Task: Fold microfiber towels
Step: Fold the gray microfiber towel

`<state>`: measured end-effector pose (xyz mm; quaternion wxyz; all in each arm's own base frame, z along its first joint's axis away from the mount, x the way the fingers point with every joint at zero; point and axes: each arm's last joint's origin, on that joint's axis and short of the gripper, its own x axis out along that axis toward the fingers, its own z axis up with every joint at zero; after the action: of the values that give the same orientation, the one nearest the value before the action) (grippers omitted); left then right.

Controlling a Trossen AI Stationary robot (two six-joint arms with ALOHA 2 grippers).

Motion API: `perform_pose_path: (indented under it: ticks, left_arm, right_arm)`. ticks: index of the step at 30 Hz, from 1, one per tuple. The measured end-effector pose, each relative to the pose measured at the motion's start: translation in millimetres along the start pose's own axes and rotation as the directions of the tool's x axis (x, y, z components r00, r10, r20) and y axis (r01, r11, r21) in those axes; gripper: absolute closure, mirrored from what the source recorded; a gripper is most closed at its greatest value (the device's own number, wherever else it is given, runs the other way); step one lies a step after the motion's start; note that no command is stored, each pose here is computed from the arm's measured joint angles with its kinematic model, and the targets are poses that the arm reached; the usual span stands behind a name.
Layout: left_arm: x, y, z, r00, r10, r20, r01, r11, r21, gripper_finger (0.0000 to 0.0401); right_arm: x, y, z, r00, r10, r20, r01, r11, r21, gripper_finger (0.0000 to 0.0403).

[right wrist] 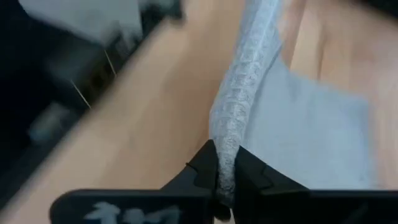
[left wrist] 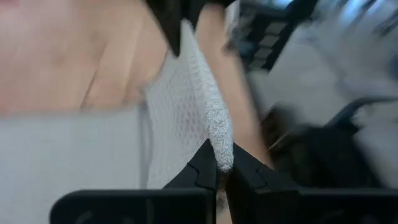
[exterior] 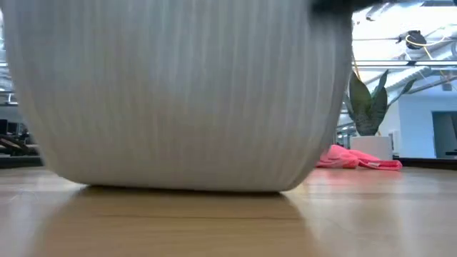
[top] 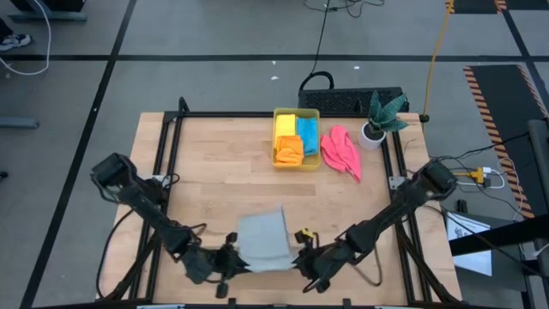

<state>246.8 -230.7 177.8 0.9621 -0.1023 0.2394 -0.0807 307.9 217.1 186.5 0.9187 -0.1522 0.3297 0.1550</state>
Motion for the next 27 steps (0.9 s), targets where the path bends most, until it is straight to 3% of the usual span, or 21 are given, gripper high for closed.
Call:
perform_pose_path:
  ticks: [6,10,16,21,24,27]
  left_arm:
    - [-43,-15,42,0.975,-0.105,0.197,0.098,0.994,0.044,0.0394]
    - [-61,-9,56,0.971,-0.037,0.238,0.018,0.996,0.083,0.0390]
    - [-47,20,39,0.980,0.185,0.068,-0.190,0.977,0.092,0.0390]
    - [-32,44,20,0.924,0.379,-0.057,-0.371,0.922,0.115,0.0394]
    - [-26,55,14,0.877,0.474,-0.075,-0.458,0.873,0.164,0.0392]
    - [-21,62,14,0.861,0.503,-0.077,-0.479,0.852,0.212,0.0384]
  right_arm:
    - [-61,-15,41,0.967,0.027,0.254,-0.061,0.990,0.127,0.0396]
    - [-84,-40,50,0.954,-0.022,0.300,-0.034,0.983,0.181,0.0397]
    - [-61,-78,28,0.990,-0.104,0.098,0.072,0.957,0.282,0.0397]
    - [-32,-98,-10,0.988,-0.151,-0.037,0.155,0.942,0.297,0.0397]
    - [-24,-109,-28,0.982,-0.184,-0.046,0.189,0.935,0.300,0.0397]
    - [-19,-115,-42,0.977,-0.213,-0.013,0.207,0.936,0.284,0.0397]
